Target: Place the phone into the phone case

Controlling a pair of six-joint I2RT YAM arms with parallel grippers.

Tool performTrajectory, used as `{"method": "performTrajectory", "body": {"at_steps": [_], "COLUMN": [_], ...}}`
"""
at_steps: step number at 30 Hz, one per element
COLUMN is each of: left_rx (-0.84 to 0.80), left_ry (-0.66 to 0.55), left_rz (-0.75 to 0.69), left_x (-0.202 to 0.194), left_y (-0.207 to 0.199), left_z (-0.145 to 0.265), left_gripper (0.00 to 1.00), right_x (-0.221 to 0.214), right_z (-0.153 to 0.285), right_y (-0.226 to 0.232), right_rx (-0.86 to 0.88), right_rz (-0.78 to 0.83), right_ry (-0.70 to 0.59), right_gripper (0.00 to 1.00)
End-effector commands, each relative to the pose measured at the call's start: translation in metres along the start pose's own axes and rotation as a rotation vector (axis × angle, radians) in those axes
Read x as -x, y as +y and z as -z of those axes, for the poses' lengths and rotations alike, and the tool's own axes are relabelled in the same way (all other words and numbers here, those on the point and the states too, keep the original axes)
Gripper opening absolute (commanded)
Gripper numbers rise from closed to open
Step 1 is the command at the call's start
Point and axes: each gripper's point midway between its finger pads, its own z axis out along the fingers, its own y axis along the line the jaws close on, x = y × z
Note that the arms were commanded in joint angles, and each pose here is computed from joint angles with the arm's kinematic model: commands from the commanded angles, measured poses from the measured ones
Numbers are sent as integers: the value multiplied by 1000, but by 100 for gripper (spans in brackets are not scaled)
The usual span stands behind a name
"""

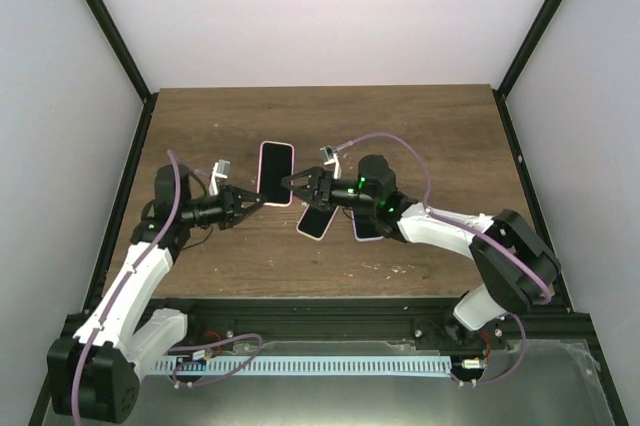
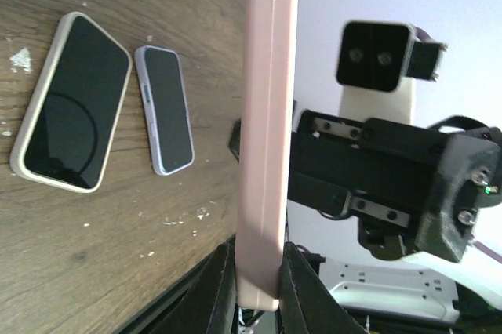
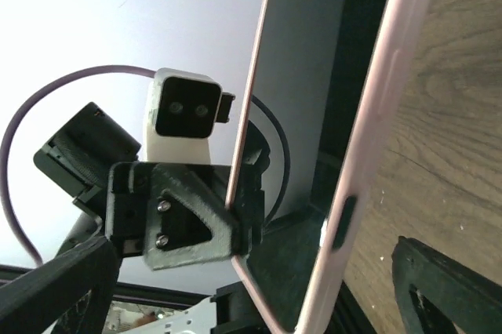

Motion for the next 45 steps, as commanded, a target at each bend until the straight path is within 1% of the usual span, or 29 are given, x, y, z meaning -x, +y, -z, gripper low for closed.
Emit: {"method": "performTrajectory", "body": {"at_steps": [1, 4, 9, 14, 20, 26, 31, 32, 35, 41, 42, 45], "left_rx": [2, 57, 176, 226, 292, 338, 402, 408, 451, 491, 498, 517], "left_ry": [-28, -29, -31, 7, 32, 72, 85, 83, 79, 35, 25, -7], "left_rz": [-68, -45, 15, 72, 133, 219, 246, 240, 232, 183, 171, 128], "left_x": [14, 21, 32, 35, 34, 24, 15, 16, 15, 22, 24, 30], "left_y": [-4, 14, 55, 86, 121, 155, 172, 172, 174, 160, 156, 141], "left_z": [-3, -9, -20, -33, -42, -52, -47, -46, -39, -25, -22, -12], "left_gripper": [0, 0, 0, 0, 0, 1, 17, 18, 29, 46, 51, 70], "right_x": [2, -1, -1, -1, -3, 1, 6, 7, 8, 12, 12, 13], "right_z": [19, 32, 58, 81, 100, 107, 114, 116, 120, 132, 135, 141], "right_y": [1, -2, 11, 22, 21, 27, 22, 21, 21, 13, 12, 14], "right_rx": [-53, -108, -180, -247, -314, -330, -391, -407, -417, -503, -515, -529], "right_rz": [56, 98, 205, 278, 306, 331, 322, 316, 319, 303, 301, 303], "right_ry": [-30, -43, -93, -128, -163, -185, -211, -222, -237, -269, -276, -296], "right_gripper": [100, 100, 100, 100, 100, 100, 100, 100, 100, 100, 100, 100]}}
